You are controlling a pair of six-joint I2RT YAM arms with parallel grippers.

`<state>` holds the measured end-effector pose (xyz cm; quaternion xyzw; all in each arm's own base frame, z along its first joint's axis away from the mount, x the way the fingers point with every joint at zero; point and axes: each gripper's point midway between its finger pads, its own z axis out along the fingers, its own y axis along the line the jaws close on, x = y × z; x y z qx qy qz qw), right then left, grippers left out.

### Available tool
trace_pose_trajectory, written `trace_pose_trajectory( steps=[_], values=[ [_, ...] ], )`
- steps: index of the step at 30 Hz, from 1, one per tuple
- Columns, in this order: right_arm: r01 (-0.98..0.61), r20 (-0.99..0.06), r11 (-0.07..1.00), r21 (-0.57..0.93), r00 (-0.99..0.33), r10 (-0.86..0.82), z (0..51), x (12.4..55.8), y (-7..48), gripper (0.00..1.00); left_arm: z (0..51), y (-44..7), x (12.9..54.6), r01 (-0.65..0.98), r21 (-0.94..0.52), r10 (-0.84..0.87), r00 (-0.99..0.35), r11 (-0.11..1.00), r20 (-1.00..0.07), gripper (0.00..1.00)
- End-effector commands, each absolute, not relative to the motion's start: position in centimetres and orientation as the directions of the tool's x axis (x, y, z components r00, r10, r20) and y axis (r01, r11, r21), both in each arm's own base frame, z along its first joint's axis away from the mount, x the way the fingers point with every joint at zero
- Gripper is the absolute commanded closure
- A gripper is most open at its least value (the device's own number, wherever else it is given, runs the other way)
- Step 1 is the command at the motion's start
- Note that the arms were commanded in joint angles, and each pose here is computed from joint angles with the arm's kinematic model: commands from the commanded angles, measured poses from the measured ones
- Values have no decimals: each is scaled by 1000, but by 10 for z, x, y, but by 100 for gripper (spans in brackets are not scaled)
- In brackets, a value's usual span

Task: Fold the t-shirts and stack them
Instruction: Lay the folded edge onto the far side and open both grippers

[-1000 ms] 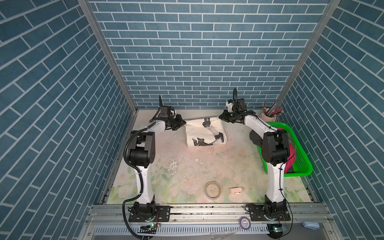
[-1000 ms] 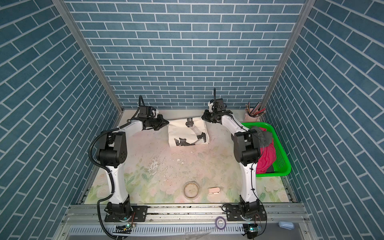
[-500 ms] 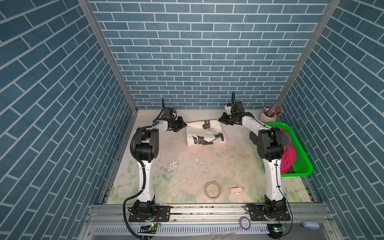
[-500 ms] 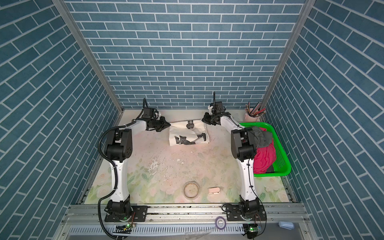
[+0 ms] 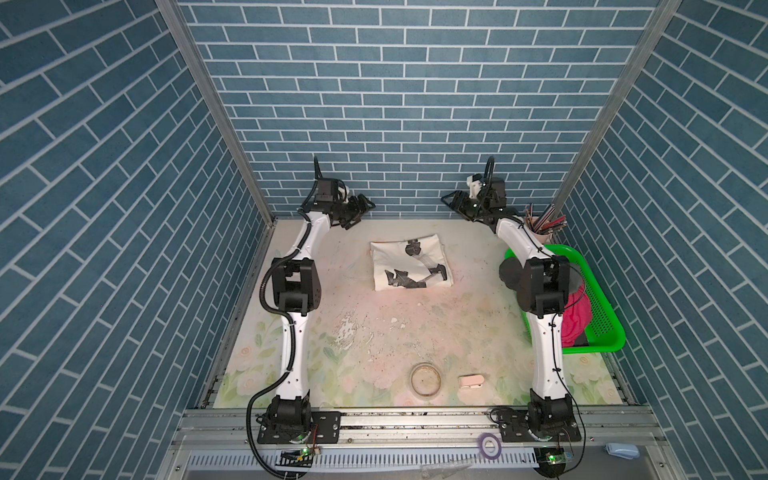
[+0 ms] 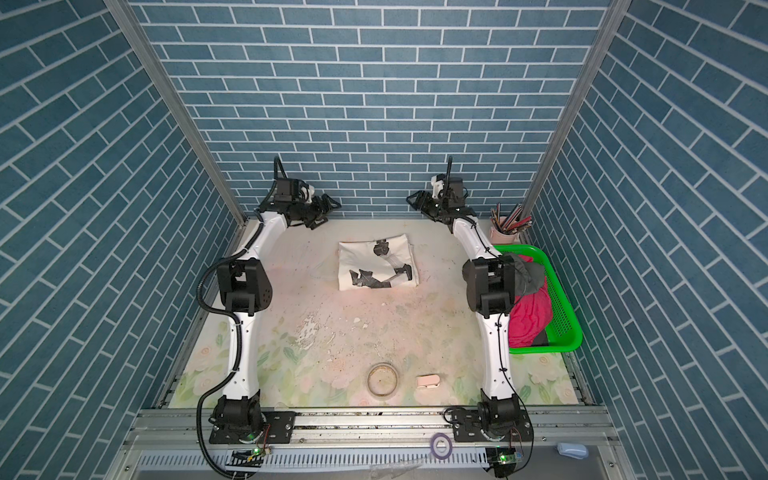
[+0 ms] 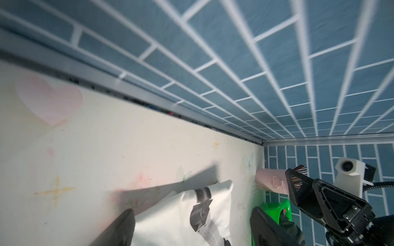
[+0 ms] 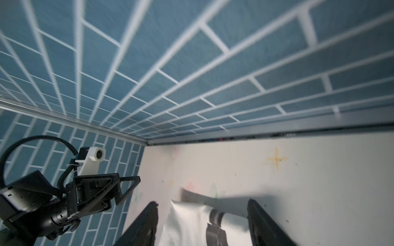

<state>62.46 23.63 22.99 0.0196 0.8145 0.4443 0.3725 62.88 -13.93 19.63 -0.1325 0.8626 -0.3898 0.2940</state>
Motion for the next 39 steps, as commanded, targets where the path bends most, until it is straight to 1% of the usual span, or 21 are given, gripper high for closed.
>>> trace_pose_trajectory(
  steps=[1,3,4,5,6,7,8,9,11,13,14,18,21,26,29,33,36,39],
  values=[
    [-420,-633,512,750,-680,370,309,592,252,26,263,-141,594,74,-741,-444,-760,667,-475,13],
    [-444,-648,502,742,-669,365,323,569,253,25,296,-165,569,178,-786,-455,-731,592,-508,13],
    [-445,-645,498,744,-674,361,324,557,253,20,309,-181,554,228,-811,-456,-731,539,-508,13],
    [-446,-642,495,746,-678,357,324,547,252,19,317,-192,542,259,-827,-453,-735,500,-504,13],
    [-439,-637,497,748,-683,356,321,535,251,15,321,-204,528,281,-837,-446,-743,469,-499,13],
    [-435,-635,499,749,-687,354,317,523,250,14,320,-217,515,297,-843,-429,-756,449,-495,13],
    [-435,-633,499,749,-691,349,313,512,250,10,317,-228,504,309,-846,-414,-766,434,-492,13],
    [-429,-626,499,753,-701,342,304,500,250,10,309,-238,491,312,-854,-402,-779,417,-481,13],
    [-402,-599,500,767,-728,333,283,478,252,9,288,-248,471,279,-884,-413,-804,375,-429,13],
    [-372,-565,491,788,-754,336,258,460,253,9,270,-248,455,243,-921,-458,-811,305,-365,13],
    [-356,-545,481,801,-767,339,245,452,255,9,256,-247,448,222,-931,-470,-814,291,-341,13],
    [-303,-455,435,848,-836,306,192,429,270,9,211,-252,440,164,-926,-452,-836,339,-313,13],
    [-285,-412,411,866,-872,264,169,417,288,8,190,-258,434,145,-932,-448,-846,332,-291,13],
    [-222,-340,405,887,-908,246,128,409,300,8,146,-252,431,83,-922,-449,-854,379,-262,13],
    [-195,-312,415,889,-920,237,106,409,299,8,118,-246,431,42,-915,-450,-861,401,-237,13],
    [-159,-280,439,884,-933,227,82,411,295,8,87,-236,432,-16,-915,-469,-862,404,-192,13],
    [-125,-250,455,882,-942,225,66,404,291,8,76,-229,430,-44,-916,-481,-860,399,-169,13],
    [-101,-230,475,874,-948,222,52,393,285,8,63,-219,426,-82,-894,-490,-857,441,-163,13]
  ],
)
